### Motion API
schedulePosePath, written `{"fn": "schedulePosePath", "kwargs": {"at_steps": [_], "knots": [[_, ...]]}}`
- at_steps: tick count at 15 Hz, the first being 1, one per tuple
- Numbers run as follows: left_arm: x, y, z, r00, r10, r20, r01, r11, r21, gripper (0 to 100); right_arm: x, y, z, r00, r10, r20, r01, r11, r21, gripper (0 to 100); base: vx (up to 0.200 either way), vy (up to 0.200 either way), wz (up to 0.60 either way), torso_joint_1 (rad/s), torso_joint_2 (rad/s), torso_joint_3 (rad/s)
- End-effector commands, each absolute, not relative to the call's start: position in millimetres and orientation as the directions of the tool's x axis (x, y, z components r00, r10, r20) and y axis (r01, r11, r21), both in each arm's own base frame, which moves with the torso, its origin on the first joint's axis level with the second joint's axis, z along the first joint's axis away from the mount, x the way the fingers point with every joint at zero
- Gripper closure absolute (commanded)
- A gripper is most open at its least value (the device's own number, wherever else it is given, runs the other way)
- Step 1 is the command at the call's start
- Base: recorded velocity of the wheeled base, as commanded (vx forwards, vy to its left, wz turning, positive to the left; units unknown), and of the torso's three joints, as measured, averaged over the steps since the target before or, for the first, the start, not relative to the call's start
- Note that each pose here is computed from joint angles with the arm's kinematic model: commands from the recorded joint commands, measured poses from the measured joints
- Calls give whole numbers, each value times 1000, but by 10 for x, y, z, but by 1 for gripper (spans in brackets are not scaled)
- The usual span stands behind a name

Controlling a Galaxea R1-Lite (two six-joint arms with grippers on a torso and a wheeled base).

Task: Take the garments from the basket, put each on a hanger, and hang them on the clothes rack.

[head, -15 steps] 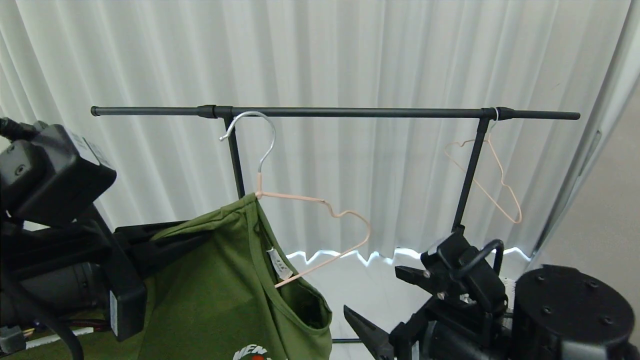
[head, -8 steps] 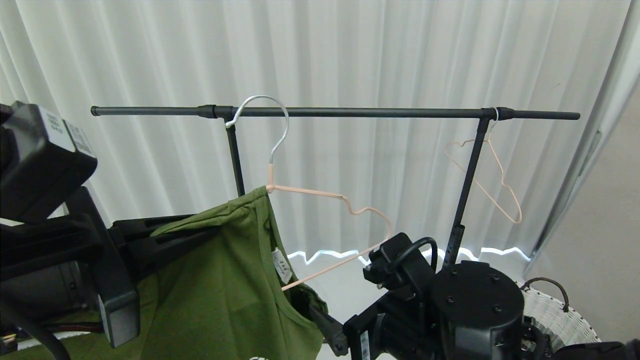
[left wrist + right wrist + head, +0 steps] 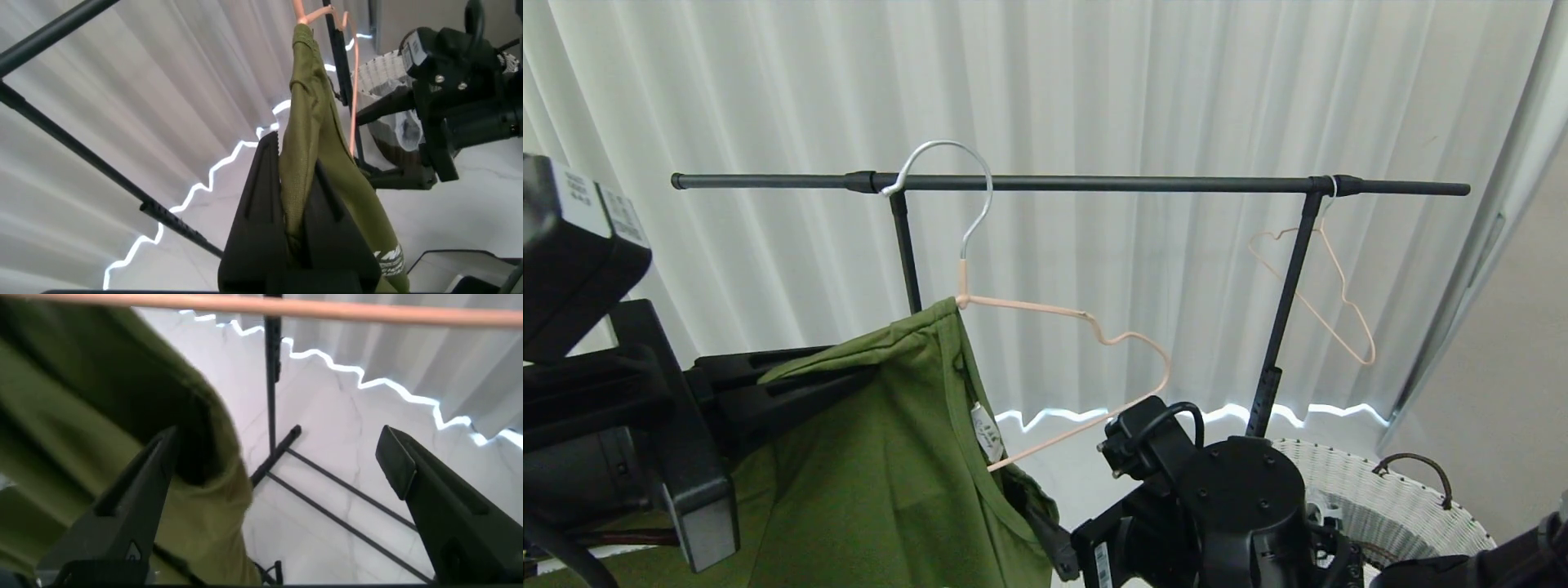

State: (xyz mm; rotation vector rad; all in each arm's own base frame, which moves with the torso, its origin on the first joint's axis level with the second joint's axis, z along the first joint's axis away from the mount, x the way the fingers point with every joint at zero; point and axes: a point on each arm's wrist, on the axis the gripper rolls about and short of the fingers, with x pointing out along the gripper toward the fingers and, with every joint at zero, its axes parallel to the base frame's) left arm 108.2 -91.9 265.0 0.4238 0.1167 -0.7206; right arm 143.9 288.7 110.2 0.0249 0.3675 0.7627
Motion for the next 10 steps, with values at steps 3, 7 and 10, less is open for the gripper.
{"fn": "schedulePosePath", "kwargs": {"at_steps": [3,7,10], "knots": [[1074,-912,2651,749,-616,-244,661,671,335,100,1445,2885,1093,672,670,-316,-660,735,154,0,0,0,0,0,0,0],[1067,-907,2664,750,-617,-238,660,673,335,100,1374,2727,878,670,624,-402,-645,757,102,0,0,0,0,0,0,0],[1062,-901,2660,751,-616,-238,659,673,336,100,1378,2503,827,691,575,-438,-609,789,75,0,0,0,0,0,0,0]]}}
